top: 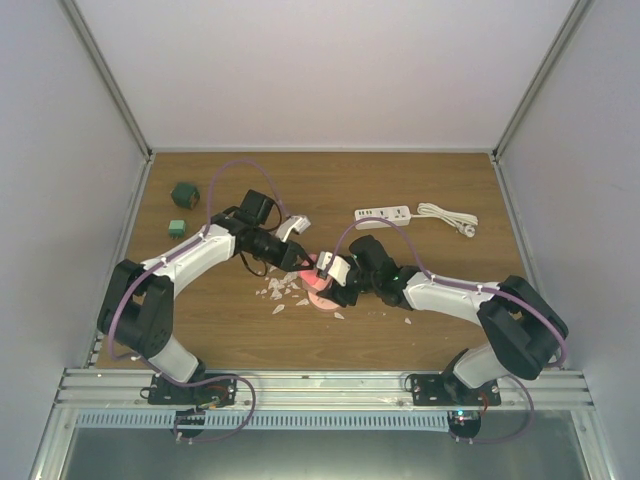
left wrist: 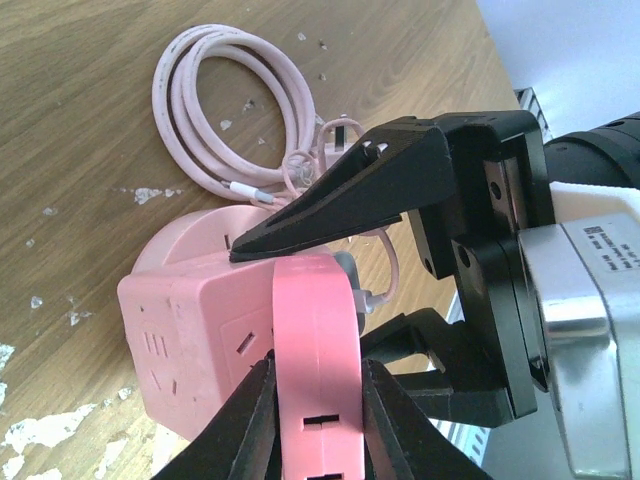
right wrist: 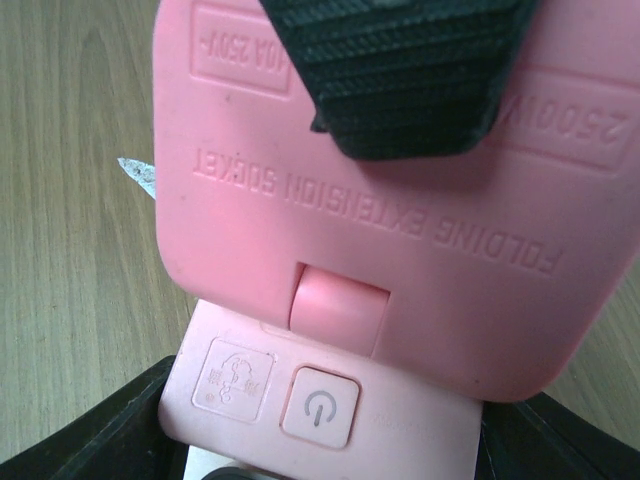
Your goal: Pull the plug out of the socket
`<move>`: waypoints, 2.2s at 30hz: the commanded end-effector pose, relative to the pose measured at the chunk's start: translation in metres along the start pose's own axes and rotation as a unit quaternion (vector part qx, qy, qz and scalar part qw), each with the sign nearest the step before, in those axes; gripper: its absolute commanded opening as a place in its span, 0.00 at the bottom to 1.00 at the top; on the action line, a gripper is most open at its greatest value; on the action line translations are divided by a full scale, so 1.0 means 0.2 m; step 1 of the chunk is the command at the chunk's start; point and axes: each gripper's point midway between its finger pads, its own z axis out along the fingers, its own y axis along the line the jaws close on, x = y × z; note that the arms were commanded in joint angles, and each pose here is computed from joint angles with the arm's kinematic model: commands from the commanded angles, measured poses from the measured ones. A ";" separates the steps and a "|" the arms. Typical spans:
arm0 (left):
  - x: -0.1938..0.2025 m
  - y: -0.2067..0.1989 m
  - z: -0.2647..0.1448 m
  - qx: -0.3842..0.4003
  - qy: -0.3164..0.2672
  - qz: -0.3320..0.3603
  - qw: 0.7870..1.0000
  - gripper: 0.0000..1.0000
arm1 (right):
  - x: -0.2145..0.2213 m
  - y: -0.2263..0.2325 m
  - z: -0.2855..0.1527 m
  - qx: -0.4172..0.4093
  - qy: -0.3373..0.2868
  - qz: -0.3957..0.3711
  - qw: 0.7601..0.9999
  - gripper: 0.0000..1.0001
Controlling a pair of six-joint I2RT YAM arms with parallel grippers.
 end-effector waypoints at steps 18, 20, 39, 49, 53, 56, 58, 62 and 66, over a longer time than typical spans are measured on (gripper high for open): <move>-0.01 -0.20 -0.09 0.144 -0.019 -0.012 0.989 0.00 | -0.03 -0.03 0.01 0.012 -0.018 -0.018 1.000 0.50; -0.02 -0.19 -0.10 0.149 -0.022 -0.017 0.988 0.00 | -0.02 -0.03 0.01 0.011 -0.016 -0.017 1.000 0.49; 0.00 -0.15 -0.12 0.179 -0.027 -0.067 0.981 0.00 | 0.02 -0.03 0.04 0.009 0.000 -0.018 1.000 0.49; 0.02 -0.11 -0.13 0.197 -0.031 -0.102 0.975 0.00 | 0.05 -0.03 0.06 0.007 0.013 -0.011 1.000 0.49; 0.03 -0.09 -0.13 0.189 -0.031 -0.101 0.976 0.00 | 0.04 -0.03 0.06 0.006 0.010 -0.010 1.000 0.50; 0.03 -0.06 -0.14 0.174 -0.036 -0.100 0.979 0.00 | 0.03 -0.02 0.05 0.001 0.003 -0.011 1.000 0.54; 0.02 -0.04 -0.15 0.160 -0.043 -0.096 0.981 0.00 | 0.00 -0.02 0.03 0.001 -0.008 -0.015 1.000 0.60; 0.01 -0.03 -0.19 0.146 -0.057 -0.082 0.984 0.00 | -0.08 -0.02 -0.02 -0.003 -0.036 -0.019 0.999 0.75; 0.00 -0.06 -0.22 0.150 -0.068 -0.056 0.985 0.00 | -0.16 -0.01 -0.07 -0.008 -0.055 -0.021 0.998 0.85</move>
